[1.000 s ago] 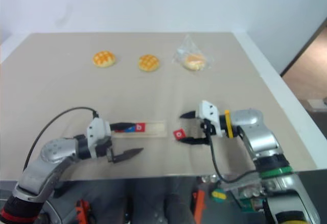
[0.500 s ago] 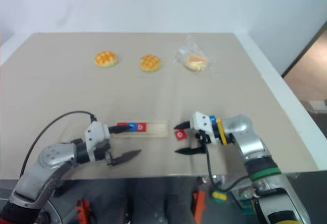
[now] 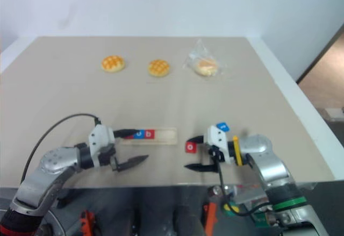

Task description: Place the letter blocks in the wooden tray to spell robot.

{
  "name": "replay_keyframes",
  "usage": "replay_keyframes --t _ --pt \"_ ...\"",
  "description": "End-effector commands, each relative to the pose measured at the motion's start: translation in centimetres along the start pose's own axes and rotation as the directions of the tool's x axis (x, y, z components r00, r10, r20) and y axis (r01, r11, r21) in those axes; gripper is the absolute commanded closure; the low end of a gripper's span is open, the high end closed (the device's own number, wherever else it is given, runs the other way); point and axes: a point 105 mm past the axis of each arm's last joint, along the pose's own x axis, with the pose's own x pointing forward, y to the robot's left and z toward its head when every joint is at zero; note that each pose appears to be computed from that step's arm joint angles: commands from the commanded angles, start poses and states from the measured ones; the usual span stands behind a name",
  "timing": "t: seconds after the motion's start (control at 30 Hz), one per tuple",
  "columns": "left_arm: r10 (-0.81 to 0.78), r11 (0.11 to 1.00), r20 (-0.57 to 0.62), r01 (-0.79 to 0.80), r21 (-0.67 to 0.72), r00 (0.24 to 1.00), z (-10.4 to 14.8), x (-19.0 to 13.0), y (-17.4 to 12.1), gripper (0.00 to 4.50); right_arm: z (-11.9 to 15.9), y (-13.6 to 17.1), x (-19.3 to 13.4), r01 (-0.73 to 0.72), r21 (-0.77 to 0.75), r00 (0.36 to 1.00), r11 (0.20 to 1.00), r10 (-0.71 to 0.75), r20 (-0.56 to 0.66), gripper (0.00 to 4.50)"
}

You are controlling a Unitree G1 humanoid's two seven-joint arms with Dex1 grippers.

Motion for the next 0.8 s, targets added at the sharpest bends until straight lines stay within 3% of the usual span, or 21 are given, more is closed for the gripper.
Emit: replay_keyframes --t 0.03,0.27,0.63,0.77,0.8 --pt "-0.128 0.992 0.049 0.127 0.024 0.990 1.4 -0.1 -1.4 0.00 0.0 0.4 -0.4 0.060 0.049 0.998 0.997 -0.060 -0.009 0.28" --pt "-0.228 0.974 0.026 0.227 0.021 0.973 1.2 -0.3 -2.0 0.00 0.4 0.6 0.2 0.097 0.128 0.995 0.987 -0.100 0.014 0.28" --pt "-0.218 0.975 0.006 0.218 0.030 0.976 0.7 -0.3 -1.6 0.00 0.2 1.4 0.6 0.237 0.189 0.971 0.953 -0.240 -0.009 0.28" --pt "-0.210 0.977 0.003 0.210 0.030 0.978 0.6 -0.2 -1.6 0.00 0.3 1.5 0.5 0.303 0.225 0.952 0.926 -0.307 -0.019 1.57" --pt "-0.208 0.978 0.003 0.208 0.031 0.978 0.6 -0.2 -1.5 0.00 0.2 1.6 0.4 0.321 0.229 0.946 0.919 -0.323 -0.028 1.70"
